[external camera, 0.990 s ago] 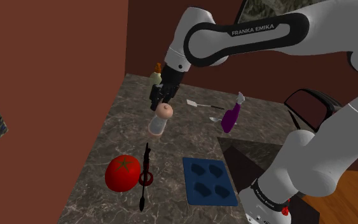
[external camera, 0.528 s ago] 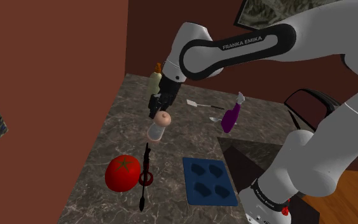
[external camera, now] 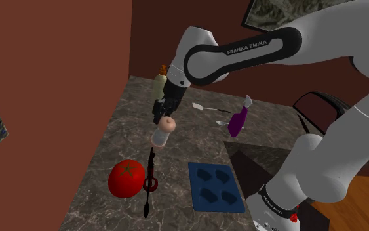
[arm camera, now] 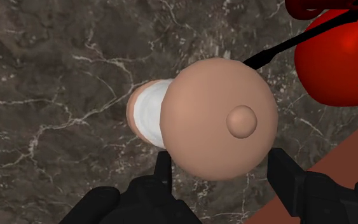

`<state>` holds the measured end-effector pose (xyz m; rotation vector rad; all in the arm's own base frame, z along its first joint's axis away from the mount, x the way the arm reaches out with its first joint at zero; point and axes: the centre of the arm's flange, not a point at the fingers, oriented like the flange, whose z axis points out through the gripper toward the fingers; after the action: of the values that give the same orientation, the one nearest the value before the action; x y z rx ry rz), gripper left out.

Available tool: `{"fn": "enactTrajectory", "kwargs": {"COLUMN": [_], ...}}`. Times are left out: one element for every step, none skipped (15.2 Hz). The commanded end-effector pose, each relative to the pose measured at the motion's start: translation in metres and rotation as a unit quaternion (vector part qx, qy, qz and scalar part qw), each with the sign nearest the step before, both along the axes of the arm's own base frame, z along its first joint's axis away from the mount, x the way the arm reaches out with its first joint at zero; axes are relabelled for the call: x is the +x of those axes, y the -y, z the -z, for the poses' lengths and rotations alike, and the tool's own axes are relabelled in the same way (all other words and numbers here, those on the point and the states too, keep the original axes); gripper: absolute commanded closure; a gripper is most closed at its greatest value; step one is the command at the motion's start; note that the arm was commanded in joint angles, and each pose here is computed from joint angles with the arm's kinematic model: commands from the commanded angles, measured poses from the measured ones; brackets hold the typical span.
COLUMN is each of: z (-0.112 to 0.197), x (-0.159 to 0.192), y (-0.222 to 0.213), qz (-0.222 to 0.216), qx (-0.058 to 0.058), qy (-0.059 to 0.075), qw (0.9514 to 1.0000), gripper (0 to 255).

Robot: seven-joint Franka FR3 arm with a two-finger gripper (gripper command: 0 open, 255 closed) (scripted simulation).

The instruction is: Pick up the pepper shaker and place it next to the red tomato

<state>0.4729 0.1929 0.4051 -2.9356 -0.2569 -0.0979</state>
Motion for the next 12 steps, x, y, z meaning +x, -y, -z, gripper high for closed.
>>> {"fn": "enactTrajectory", "kwargs": {"z": [0.0,0.0,0.0,0.0,0.0,0.0,-0.013,-0.026,-0.039,-0.049,-0.049,-0.049], "x": [0.0,0.0,0.0,0.0,0.0,0.0,-0.001,-0.001,-0.002,-0.002,-0.002,-0.002], "y": [0.0,0.0,0.0,0.0,0.0,0.0,0.003,0.005,0.008,0.01,0.01,0.01], "qz": [0.0,0.0,0.0,0.0,0.0,0.0,0.0,0.0,0.0,0.0,0.0,0.0], "qx": [0.0,0.0,0.0,0.0,0.0,0.0,0.0,0.0,0.0,0.0,0.0,0.0], "qy": [0.0,0.0,0.0,0.0,0.0,0.0,0.0,0.0,0.0,0.0,0.0,0.0], "qw": [1.0,1.0,1.0,1.0,1.0,1.0,1.0,1.0,1.0,1.0,1.0,1.0], "gripper": [0,0,0,0,0,0,0,0,0,0,0,0]}}
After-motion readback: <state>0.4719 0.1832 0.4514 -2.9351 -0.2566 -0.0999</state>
